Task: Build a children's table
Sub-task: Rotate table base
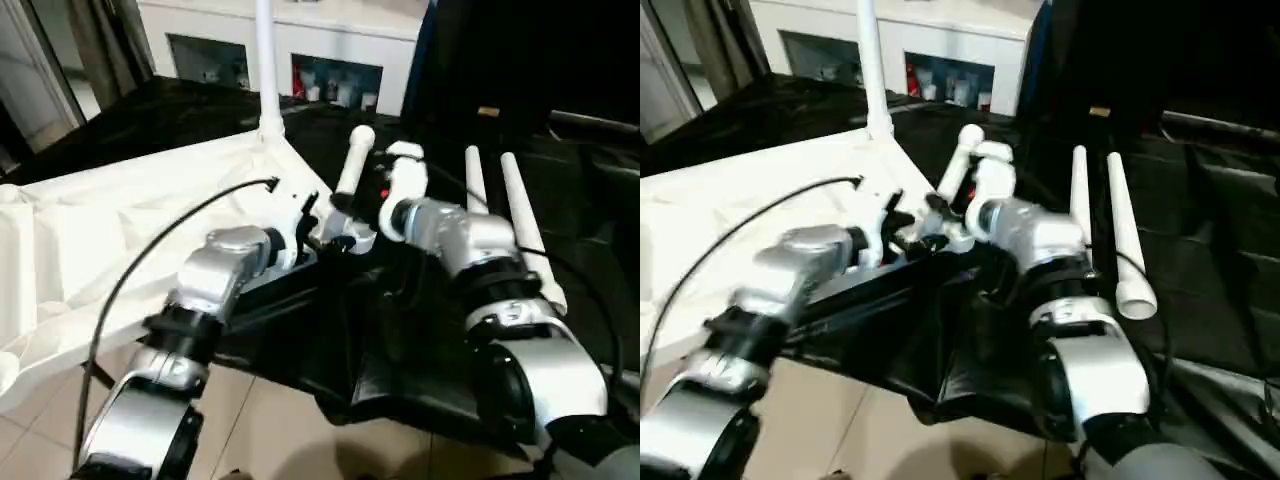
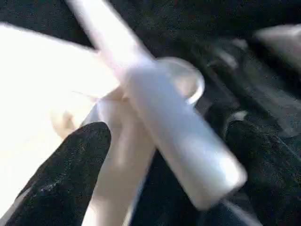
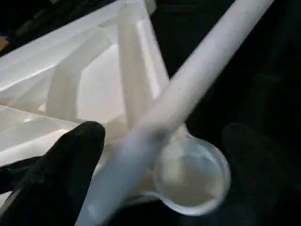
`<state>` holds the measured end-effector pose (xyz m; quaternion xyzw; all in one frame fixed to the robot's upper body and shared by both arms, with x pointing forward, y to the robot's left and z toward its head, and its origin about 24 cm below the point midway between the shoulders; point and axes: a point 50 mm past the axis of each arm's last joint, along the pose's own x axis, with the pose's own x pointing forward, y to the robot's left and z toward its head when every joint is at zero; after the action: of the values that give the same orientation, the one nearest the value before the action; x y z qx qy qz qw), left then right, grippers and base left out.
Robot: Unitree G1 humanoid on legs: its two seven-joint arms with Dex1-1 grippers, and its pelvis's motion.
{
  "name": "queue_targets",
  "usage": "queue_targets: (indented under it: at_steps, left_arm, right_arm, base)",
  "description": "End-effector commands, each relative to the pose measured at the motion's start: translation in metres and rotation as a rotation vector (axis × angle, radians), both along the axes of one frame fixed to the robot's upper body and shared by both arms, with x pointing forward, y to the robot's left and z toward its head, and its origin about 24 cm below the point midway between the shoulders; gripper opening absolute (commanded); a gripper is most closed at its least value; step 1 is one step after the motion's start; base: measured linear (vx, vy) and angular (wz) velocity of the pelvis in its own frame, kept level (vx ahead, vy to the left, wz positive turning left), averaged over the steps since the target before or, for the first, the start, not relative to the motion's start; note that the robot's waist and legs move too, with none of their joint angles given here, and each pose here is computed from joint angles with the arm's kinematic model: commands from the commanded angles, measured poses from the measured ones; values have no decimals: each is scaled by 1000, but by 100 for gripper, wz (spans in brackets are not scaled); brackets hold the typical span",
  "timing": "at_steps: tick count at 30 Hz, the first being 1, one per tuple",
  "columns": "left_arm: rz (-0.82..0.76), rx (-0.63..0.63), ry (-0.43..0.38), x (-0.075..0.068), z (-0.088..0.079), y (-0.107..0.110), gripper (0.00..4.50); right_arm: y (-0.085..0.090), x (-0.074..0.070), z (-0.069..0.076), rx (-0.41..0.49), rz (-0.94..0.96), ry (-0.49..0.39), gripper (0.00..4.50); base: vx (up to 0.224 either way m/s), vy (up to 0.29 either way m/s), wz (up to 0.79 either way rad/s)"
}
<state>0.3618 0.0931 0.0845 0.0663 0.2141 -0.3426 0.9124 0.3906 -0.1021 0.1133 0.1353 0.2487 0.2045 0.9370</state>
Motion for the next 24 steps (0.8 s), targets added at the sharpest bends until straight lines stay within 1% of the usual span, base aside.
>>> queue_targets:
  at_steps: [1,4,6,9,10,11,12,13,17,18,21,22,24]
  left_arm:
    - [13,83,-14,4,-5,0,442]
    - [49,116,-13,7,-11,4,442]
    - [69,105,-13,8,-11,5,442]
    - [89,82,-23,11,-9,6,442]
    - [91,74,-29,12,-7,7,428]
    - [97,72,-45,13,-5,8,428]
    - [96,68,-60,15,-4,8,418]
    - [84,55,-73,15,0,7,399]
    - [-11,50,-73,9,1,-2,387]
    - [-27,54,-77,8,1,-3,369]
    - [-118,104,-65,0,-3,-5,369]
    - [-149,116,-51,-3,-4,-4,385]
    - [-196,159,-38,-8,-5,2,401]
  right_arm:
    - [-5,-2,0,4,-16,6,450]
    - [-9,-3,2,6,-30,3,450]
    - [-11,-4,1,7,-35,3,450]
    - [-13,-6,-4,-4,-45,14,450]
    - [-13,-7,-5,-8,-46,16,450]
    - [-12,-7,-6,-9,-45,17,450]
    - [-12,-8,-7,-9,-43,18,450]
    - [-11,-9,-7,-8,-37,22,450]
    - [-11,-10,-9,-12,-36,26,450]
    - [-11,-11,-9,-12,-36,26,450]
    - [-11,-11,-9,-14,-35,27,450]
    - [-10,-11,-9,-14,-34,27,450]
    - [-10,-11,-9,-15,-33,27,450]
  base:
    - [0,0,0]
    - [0,0,0]
    - [0,0,0]
    - [0,0,0]
    - [0,0,0]
    - [0,0,0]
    - [0,0,0]
    - [0,0,0]
    - [0,0,0]
    - [0,0,0]
    - [0,0,0]
    - [0,0,0]
    - [0,0,0]
